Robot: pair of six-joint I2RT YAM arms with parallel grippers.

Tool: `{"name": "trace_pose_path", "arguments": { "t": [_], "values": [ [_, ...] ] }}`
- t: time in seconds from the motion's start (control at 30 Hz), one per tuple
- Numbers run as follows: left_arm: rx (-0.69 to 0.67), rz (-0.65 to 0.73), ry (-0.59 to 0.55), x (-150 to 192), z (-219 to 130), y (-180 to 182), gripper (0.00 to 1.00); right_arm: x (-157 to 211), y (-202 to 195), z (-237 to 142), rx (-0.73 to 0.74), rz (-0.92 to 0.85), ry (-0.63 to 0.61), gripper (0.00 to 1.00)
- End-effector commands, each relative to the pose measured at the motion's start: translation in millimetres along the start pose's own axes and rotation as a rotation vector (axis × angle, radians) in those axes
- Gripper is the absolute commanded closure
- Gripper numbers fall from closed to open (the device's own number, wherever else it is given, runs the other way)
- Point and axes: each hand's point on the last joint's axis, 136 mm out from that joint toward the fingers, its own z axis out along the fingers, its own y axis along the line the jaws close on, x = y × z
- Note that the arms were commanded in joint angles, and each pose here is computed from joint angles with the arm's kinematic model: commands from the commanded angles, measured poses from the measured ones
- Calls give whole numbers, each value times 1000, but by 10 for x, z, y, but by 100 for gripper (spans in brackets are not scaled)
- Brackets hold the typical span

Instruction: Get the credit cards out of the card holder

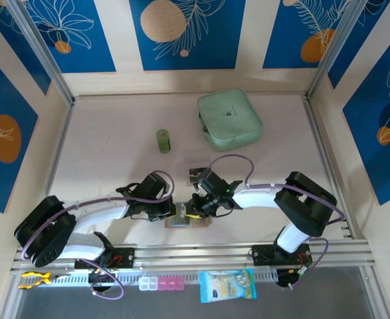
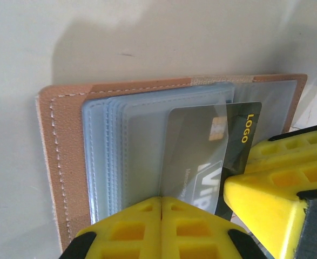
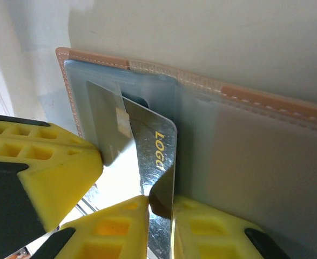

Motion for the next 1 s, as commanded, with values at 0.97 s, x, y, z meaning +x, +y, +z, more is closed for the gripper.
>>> {"name": "trace_pose_path", "arguments": {
  "t": [0.97],
  "values": [
    [1, -11, -1, 38, 2, 33, 94, -233, -125, -1018, 140, -232, -121, 95]
  ]
}}
